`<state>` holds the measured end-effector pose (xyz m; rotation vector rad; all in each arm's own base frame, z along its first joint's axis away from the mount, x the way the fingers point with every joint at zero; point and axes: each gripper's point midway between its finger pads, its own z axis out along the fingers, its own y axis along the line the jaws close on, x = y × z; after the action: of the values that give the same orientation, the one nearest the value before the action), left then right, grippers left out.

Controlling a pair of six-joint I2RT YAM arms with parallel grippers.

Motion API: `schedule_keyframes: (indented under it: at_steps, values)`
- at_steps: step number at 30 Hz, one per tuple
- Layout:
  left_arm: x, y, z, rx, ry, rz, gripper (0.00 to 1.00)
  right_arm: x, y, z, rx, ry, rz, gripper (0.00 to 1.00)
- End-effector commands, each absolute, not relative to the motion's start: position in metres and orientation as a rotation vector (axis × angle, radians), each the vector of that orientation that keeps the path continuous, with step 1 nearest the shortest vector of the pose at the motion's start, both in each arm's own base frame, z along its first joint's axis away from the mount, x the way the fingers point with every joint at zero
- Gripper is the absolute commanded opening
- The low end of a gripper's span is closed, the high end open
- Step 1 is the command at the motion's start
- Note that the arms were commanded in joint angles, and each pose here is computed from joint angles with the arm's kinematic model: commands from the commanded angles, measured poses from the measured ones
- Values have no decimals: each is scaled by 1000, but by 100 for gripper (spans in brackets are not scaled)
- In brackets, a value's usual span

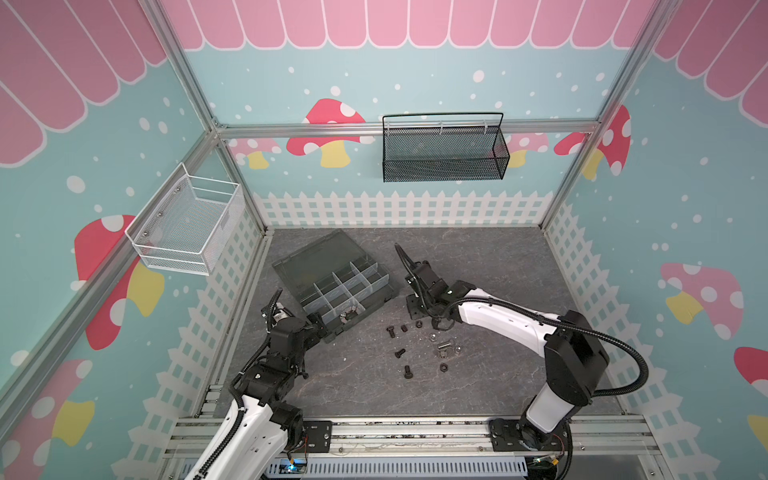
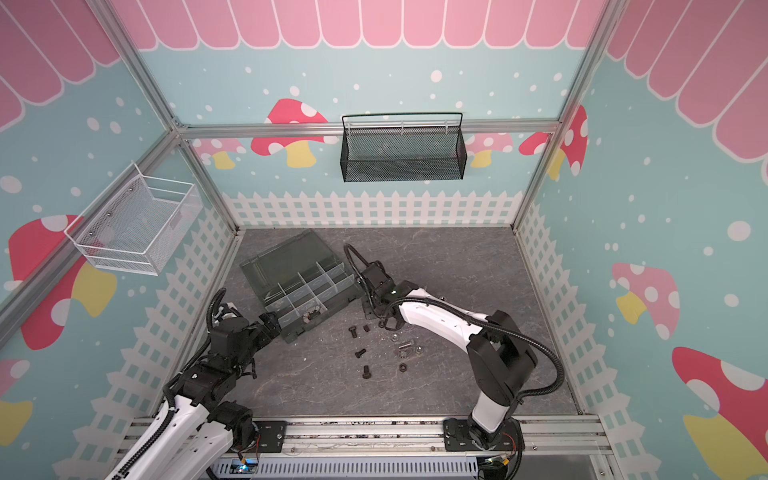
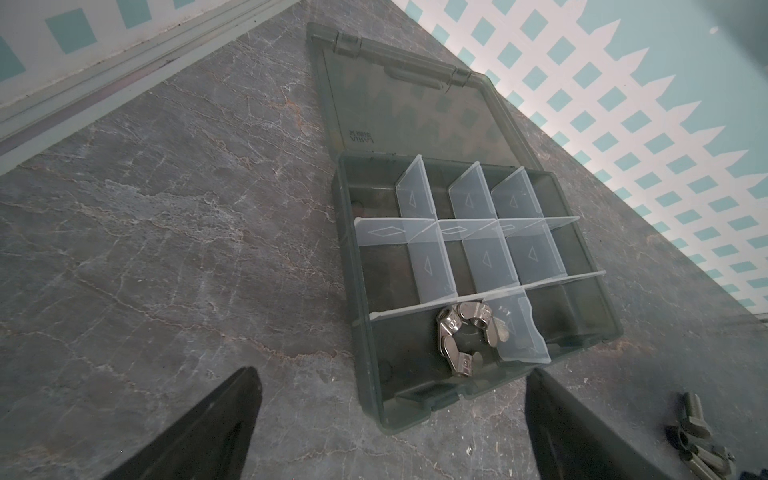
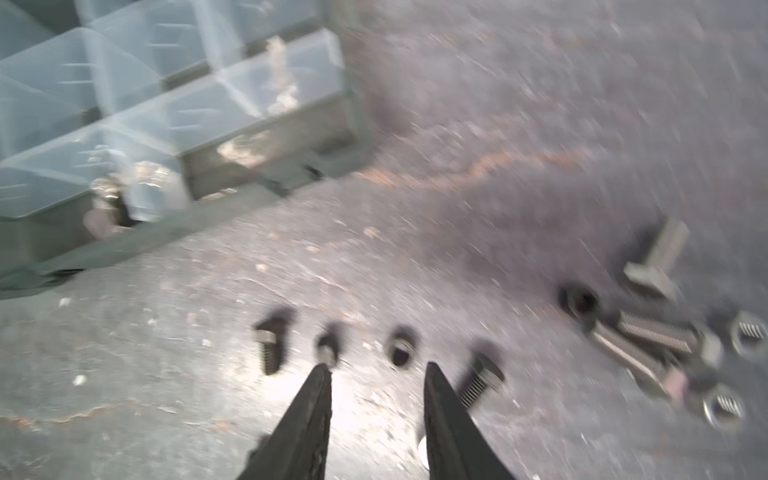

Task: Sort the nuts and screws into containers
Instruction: 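Move the right gripper back over the scattered hardware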

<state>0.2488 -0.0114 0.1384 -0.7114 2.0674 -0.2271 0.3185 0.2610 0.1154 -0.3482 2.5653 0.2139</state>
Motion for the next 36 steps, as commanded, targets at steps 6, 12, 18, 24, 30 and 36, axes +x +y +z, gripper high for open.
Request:
schedule_keyframes:
  at_steps: [6, 12, 18, 24, 30, 36]
  values:
    - [255, -9, 145, -746, 2054, -221, 100, 268, 202, 82, -137, 2736, 225, 41]
    - [256, -10, 141, -750, 2050, -232, 100, 236, 189, 63, -20, 2812, 292, 52]
    - [258, -12, 137, -757, 2054, -240, 100, 223, 192, 57, 39, 2819, 406, 59]
    - [258, -12, 136, -758, 2053, -246, 100, 214, 206, 41, 56, 2856, 531, 60]
    - [259, -13, 137, -754, 2050, -247, 100, 211, 205, 34, 69, 2870, 534, 61]
    - [259, -13, 136, -759, 2051, -248, 100, 215, 209, 29, 41, 2867, 533, 61]
